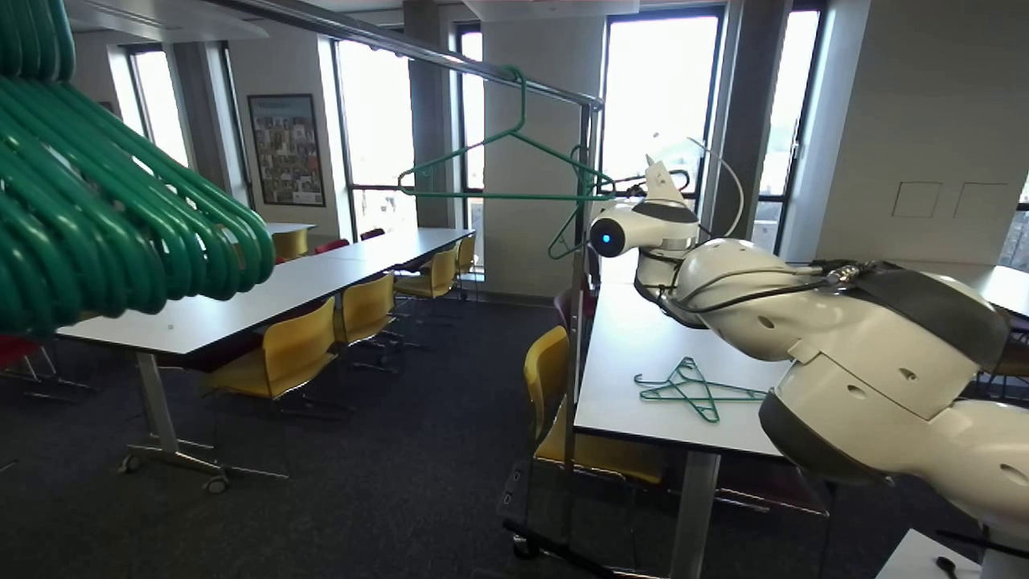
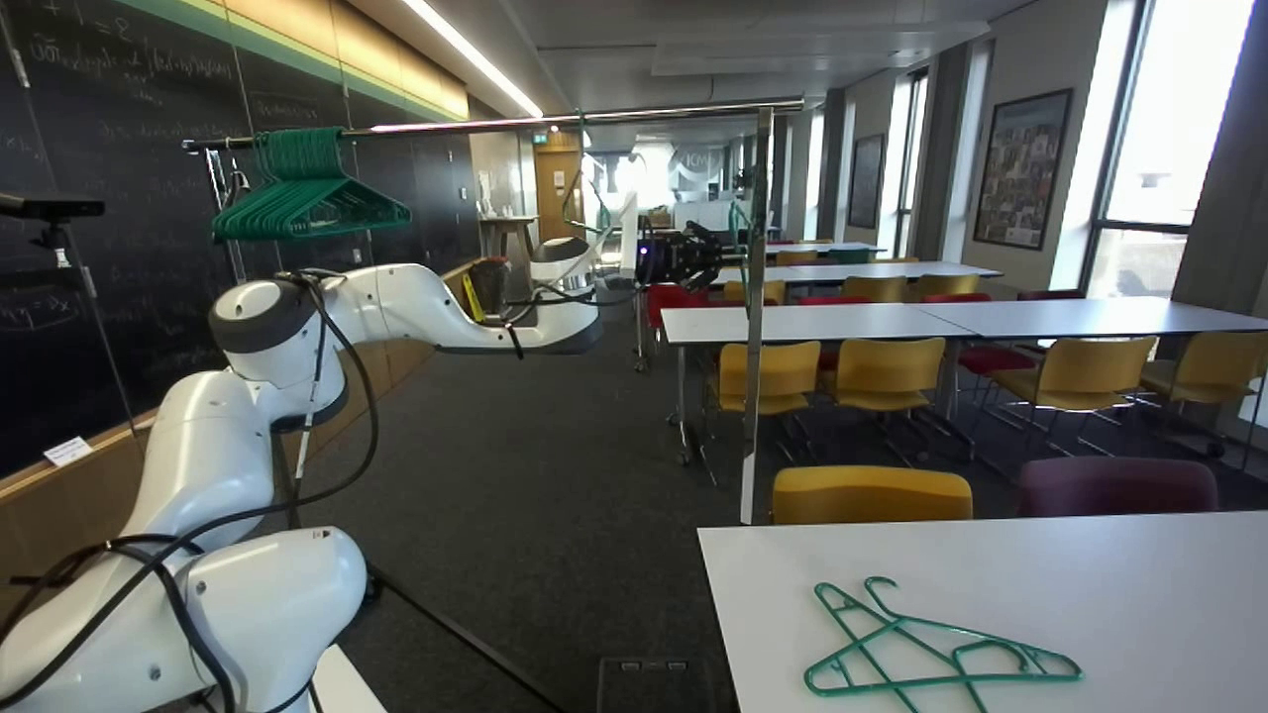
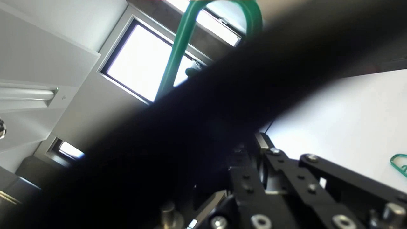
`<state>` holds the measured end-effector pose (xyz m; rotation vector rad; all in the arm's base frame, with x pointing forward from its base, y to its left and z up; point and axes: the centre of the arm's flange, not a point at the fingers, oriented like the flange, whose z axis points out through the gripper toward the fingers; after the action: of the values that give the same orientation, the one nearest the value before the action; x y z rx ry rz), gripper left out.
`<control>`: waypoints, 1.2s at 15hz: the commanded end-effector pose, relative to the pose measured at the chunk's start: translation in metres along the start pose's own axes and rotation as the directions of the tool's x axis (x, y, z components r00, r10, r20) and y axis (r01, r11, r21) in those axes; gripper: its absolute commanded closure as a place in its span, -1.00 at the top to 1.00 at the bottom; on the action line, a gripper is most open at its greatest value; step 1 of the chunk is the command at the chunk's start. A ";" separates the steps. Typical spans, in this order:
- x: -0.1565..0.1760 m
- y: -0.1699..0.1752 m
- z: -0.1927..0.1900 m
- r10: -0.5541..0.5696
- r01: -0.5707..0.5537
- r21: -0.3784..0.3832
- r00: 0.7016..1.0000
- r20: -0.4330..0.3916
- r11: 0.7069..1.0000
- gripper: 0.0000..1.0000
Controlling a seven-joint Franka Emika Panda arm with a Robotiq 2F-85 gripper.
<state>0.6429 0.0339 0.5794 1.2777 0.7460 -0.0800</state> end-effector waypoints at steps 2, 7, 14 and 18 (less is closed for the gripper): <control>0.004 0.027 0.000 -0.034 0.034 0.003 0.999 0.016 0.999 -0.95; -0.017 0.072 -0.014 0.008 -0.007 -0.014 0.998 0.063 1.000 -0.95; -0.065 0.121 -0.026 0.098 -0.097 -0.014 0.989 0.109 0.995 -0.95; -0.067 0.121 -0.016 0.094 -0.095 -0.002 0.991 0.098 0.995 -0.95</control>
<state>0.6388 0.0704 0.6861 1.2803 0.6292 -0.0922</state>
